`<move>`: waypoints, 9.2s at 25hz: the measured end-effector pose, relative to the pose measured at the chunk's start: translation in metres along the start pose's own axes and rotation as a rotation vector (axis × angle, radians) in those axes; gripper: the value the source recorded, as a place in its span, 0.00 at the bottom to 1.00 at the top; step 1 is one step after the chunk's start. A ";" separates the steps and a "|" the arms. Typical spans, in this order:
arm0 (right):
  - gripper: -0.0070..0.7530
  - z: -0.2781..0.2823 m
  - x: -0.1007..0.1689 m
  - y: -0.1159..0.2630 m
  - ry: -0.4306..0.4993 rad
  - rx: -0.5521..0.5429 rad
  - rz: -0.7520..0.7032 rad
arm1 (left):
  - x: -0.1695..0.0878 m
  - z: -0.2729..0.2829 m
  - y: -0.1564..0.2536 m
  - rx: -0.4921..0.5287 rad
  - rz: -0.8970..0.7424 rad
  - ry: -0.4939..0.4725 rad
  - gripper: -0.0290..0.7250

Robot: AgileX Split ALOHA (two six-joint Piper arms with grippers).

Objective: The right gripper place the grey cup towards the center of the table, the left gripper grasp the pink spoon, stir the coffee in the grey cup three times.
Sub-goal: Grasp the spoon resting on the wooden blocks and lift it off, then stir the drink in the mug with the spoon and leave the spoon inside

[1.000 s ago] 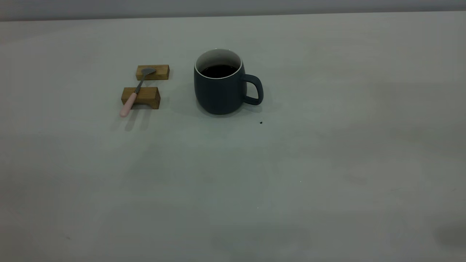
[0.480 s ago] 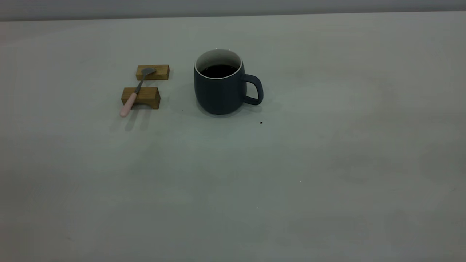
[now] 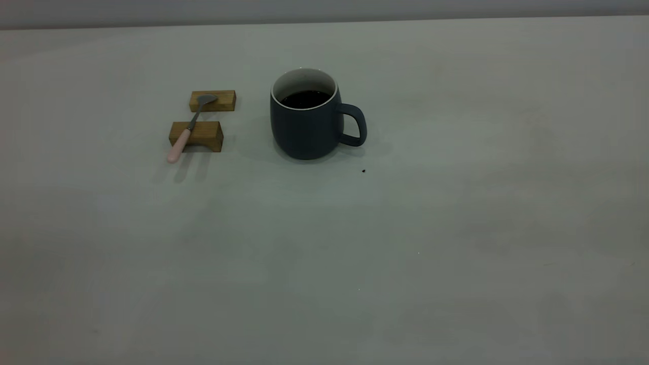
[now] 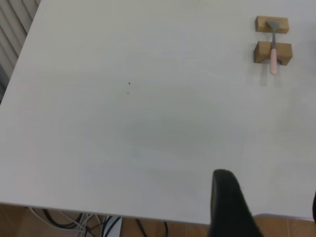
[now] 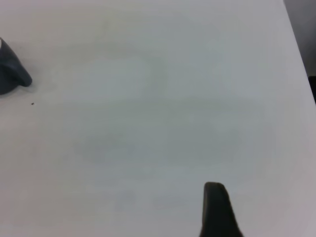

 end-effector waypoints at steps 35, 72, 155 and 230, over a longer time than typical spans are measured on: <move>0.69 0.000 0.001 0.000 -0.004 0.000 -0.009 | -0.016 -0.035 -0.025 0.232 -0.021 -0.044 0.75; 0.69 0.000 0.001 0.000 -0.004 0.000 -0.009 | -0.158 -0.416 -0.015 0.865 -0.160 -0.044 0.82; 0.69 0.000 0.001 0.000 -0.004 0.001 -0.009 | -0.336 -0.422 -0.044 1.623 1.922 -0.208 0.20; 0.69 0.000 0.000 0.000 0.002 0.002 -0.007 | -0.314 -0.444 -0.023 1.571 1.895 -0.309 0.20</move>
Point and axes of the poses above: a point on each arm's last joint axis where the gripper is mounted, z pointing back along that axis away from the gripper, x along the wrist's bending axis when the last joint is at zero, y = z × x, the point moved 6 cm from there along -z, pointing out along that axis toward the gripper, and after that the axes turned 11 degrees about z, right-handed, at the moved point
